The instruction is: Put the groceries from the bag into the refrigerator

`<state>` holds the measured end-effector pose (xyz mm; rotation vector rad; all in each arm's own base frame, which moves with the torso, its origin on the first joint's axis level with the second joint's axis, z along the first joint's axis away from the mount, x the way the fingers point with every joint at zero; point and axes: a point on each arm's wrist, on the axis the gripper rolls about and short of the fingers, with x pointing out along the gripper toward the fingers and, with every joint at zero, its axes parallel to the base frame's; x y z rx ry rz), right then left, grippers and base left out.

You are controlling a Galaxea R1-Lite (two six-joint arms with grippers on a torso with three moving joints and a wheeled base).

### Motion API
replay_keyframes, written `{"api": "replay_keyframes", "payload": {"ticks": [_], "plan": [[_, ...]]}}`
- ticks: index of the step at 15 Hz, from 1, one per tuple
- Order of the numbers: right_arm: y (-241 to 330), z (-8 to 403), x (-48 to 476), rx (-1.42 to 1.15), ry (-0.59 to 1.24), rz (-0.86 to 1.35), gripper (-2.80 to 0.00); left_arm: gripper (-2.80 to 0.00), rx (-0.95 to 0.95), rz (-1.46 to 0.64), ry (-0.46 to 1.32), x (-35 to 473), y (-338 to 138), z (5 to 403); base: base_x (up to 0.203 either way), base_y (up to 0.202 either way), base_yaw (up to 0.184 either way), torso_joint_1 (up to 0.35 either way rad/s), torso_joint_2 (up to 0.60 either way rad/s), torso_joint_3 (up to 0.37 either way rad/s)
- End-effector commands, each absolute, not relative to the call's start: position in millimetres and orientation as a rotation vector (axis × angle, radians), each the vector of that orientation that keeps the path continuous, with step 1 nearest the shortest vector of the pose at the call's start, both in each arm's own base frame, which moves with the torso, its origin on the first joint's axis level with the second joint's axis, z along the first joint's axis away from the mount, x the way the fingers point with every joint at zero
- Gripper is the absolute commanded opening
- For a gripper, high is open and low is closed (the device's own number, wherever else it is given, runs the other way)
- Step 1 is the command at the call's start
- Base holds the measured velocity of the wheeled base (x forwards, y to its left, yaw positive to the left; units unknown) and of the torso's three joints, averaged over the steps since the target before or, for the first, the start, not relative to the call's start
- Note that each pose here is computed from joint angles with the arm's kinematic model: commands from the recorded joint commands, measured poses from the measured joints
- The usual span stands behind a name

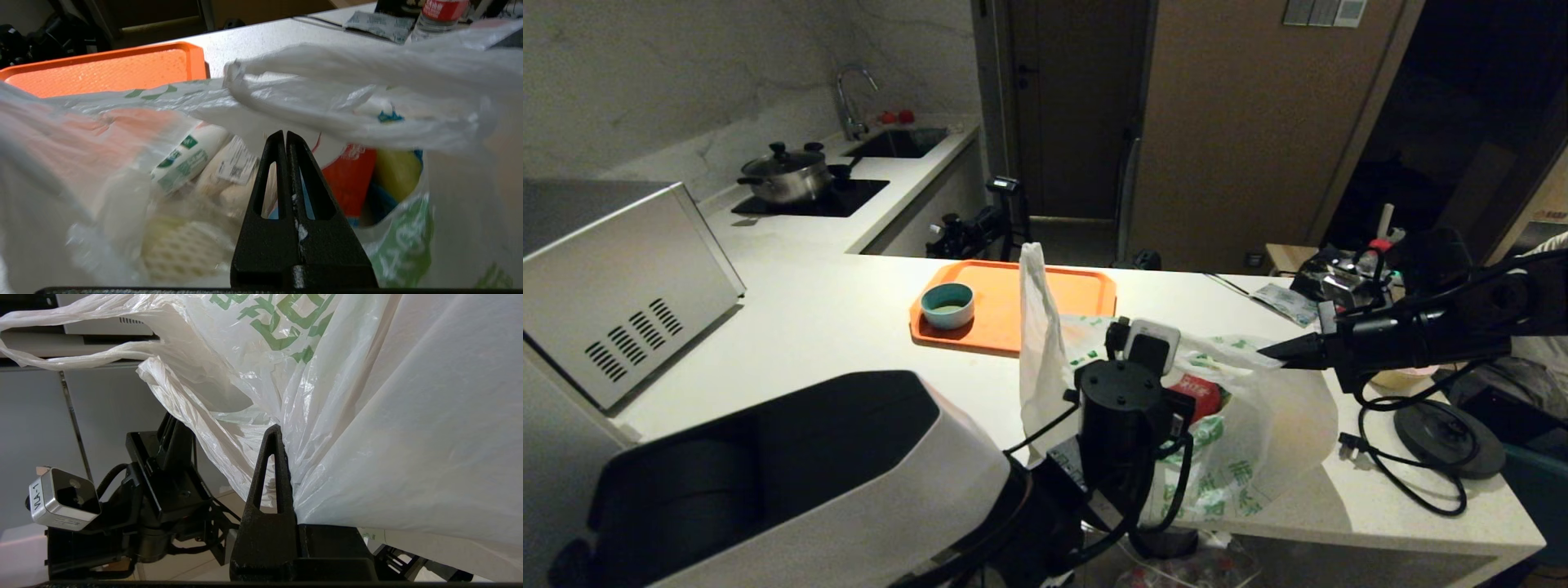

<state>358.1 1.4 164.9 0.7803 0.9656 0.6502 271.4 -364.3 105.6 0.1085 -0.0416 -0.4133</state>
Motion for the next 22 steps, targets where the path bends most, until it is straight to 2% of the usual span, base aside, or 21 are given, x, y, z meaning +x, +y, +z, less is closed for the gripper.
{"api": "replay_keyframes", "payload": {"ticks": [1,11,22], "plan": [[2,167,357,0.783,0.962,0.656,-2.80,-2.80,0.111,-0.418,-0.040,273,-375,97,0.000,0.000,0.000,0.000,0.00,0.000],[1,159,361,0.792,0.981,0.650,-2.80,-2.80,0.015,-0.485,-0.092,259,-406,104,0.000,0.000,0.000,0.000,0.00,0.000],[2,161,362,0.798,0.980,0.649,-2.80,-2.80,-0.068,-0.491,-0.152,264,-426,107,0.000,0.000,0.000,0.000,0.00,0.000]]}}
